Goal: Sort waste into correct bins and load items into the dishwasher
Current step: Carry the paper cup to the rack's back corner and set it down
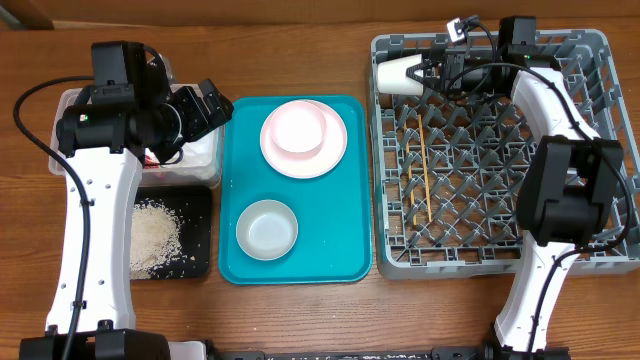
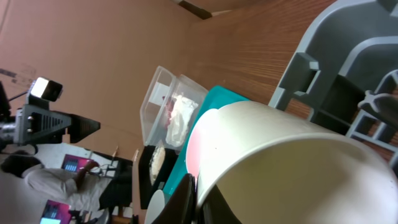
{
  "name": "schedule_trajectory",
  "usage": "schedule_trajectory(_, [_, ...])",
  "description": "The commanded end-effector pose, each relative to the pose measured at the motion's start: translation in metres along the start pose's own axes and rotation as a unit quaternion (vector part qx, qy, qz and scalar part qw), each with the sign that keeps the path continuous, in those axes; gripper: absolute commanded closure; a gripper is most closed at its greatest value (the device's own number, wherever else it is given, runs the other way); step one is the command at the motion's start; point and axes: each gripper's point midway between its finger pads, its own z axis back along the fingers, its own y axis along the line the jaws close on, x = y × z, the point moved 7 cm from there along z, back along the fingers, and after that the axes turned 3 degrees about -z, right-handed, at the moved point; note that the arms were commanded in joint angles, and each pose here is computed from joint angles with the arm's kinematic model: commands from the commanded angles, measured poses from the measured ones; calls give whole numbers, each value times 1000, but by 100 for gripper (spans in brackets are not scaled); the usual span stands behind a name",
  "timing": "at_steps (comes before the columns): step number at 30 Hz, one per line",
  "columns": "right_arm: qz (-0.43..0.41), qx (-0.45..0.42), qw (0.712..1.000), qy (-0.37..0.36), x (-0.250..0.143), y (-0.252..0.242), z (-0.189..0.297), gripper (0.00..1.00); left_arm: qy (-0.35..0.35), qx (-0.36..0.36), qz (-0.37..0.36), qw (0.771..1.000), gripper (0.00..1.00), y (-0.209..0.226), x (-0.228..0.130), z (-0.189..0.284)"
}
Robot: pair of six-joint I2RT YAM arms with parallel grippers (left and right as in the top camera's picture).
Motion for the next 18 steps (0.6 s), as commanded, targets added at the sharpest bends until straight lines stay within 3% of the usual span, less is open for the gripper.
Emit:
schedule_trajectory(1, [-8, -15, 1000, 4, -6, -15, -4, 96, -12, -13, -9, 1000, 0, -6, 4, 9])
schedule_trajectory(8, [-24, -38, 999, 2, -8, -21, 3, 89, -12, -13, -9, 1000, 0, -6, 4, 9])
schedule_trajectory(18, [-68, -51, 996, -16, -11, -31, 33, 87, -12, -13, -9, 1000, 0, -6, 4, 9])
